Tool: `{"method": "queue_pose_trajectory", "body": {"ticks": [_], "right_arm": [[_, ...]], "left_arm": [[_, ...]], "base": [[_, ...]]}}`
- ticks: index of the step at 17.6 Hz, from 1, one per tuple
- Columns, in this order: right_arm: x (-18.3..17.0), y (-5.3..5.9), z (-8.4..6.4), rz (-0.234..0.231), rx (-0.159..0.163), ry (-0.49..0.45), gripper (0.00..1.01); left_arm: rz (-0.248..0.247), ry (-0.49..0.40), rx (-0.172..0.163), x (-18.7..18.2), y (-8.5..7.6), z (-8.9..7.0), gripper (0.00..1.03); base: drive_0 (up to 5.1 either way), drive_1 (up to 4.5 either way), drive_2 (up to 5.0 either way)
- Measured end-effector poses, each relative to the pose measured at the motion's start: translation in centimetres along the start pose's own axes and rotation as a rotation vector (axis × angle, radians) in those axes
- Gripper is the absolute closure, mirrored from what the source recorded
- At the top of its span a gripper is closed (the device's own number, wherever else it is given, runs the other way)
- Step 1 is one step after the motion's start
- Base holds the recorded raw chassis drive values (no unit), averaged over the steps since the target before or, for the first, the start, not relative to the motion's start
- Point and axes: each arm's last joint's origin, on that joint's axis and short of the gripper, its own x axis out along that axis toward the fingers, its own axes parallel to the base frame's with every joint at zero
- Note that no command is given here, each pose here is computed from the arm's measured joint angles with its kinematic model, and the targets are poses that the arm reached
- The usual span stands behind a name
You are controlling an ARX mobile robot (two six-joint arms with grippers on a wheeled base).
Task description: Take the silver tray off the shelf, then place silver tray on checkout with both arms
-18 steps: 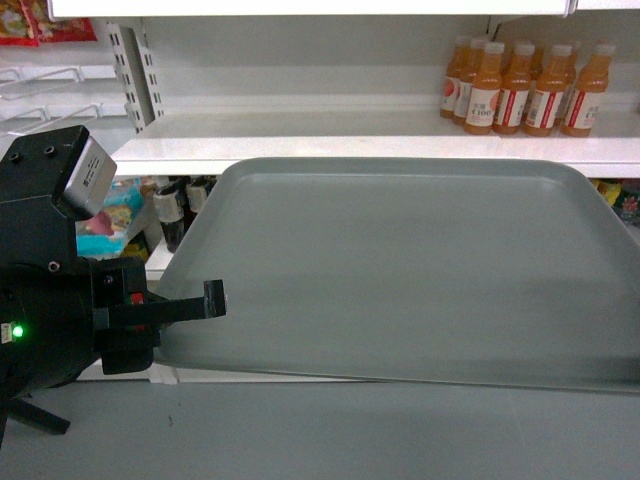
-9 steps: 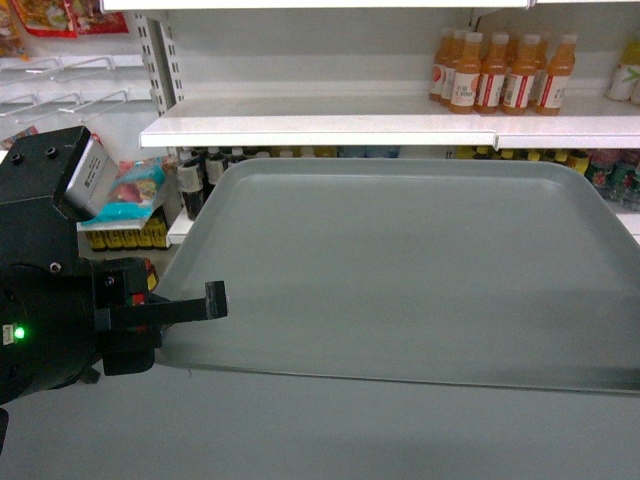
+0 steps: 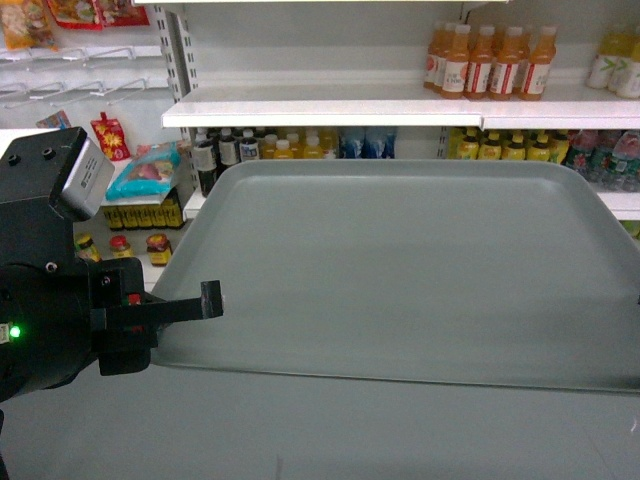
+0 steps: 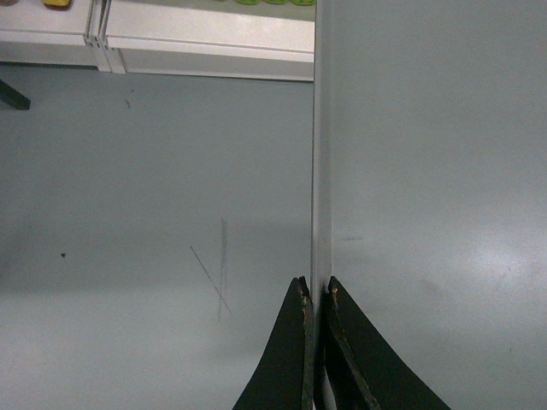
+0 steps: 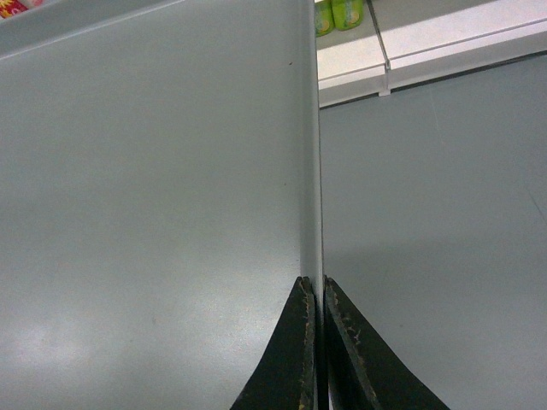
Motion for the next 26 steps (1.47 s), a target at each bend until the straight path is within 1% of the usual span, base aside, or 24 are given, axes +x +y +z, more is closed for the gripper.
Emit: {"method": "queue_pose_trajectory", "body": {"ticks": [26], "right_arm": [[-0.01, -0.05, 0.0, -0.004, 0.001, -0.001, 0.99]], "left_arm": [[-0.002, -0.004, -0.001, -0.02, -0.09, 0.01, 1.0]], "base": [[0.1, -4.28, 4.4]]}}
